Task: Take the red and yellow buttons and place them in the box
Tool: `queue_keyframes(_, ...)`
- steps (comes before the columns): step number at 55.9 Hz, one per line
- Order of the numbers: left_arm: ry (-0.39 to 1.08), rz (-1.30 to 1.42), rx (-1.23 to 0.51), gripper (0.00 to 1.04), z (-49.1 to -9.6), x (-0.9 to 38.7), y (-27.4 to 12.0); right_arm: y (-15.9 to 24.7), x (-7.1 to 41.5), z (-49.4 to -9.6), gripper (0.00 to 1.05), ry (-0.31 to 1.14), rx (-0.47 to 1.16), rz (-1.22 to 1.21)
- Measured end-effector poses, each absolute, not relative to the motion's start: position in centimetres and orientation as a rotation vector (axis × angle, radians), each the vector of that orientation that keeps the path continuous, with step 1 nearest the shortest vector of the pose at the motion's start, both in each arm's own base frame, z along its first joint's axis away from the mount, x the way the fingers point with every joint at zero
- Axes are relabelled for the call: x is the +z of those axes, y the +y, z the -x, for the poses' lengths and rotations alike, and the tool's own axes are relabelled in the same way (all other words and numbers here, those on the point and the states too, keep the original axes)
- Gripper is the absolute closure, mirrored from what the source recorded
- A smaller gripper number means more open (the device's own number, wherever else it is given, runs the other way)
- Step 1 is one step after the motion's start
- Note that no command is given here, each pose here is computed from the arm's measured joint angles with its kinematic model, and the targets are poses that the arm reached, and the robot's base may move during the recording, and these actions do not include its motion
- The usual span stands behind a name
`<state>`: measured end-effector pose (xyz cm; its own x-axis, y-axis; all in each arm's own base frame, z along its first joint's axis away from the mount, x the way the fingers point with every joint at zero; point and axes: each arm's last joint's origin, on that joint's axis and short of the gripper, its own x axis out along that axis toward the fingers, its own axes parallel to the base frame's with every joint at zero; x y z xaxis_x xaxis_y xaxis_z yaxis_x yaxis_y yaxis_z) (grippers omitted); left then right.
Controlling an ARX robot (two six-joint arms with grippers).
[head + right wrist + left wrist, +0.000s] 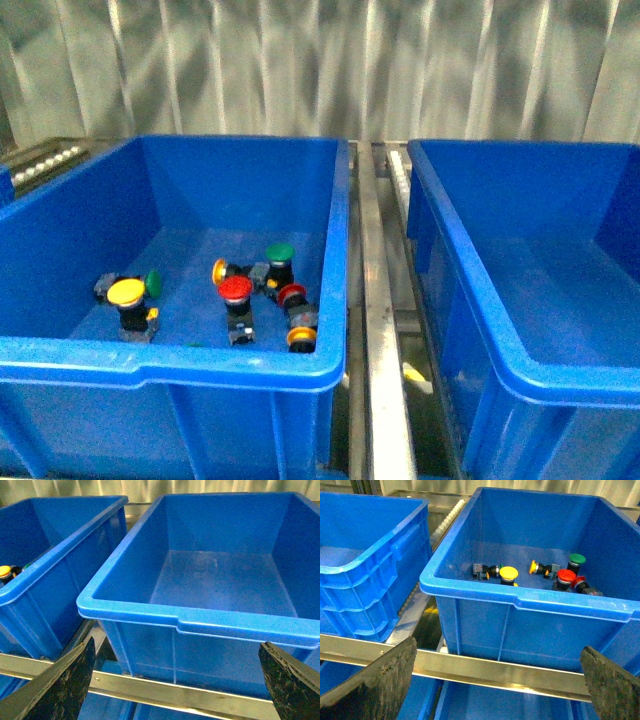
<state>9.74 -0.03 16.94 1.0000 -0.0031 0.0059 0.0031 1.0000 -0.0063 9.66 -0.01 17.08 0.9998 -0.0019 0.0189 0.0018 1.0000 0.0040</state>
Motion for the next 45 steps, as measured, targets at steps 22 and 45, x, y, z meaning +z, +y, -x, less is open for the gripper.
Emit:
queue_keyframes(22, -0.006, 0.006, -0.003, 0.08, -9.74, 16.94, -0.03, -0.01, 17.08, -9.66, 0.07, -0.019, -0.002, -0.004)
queue_keyframes(45, -0.006, 0.006, -0.003, 0.08, -9.74, 16.94, -0.03, -0.01, 17.08, -9.66, 0.07, -0.019, -0.002, -0.004)
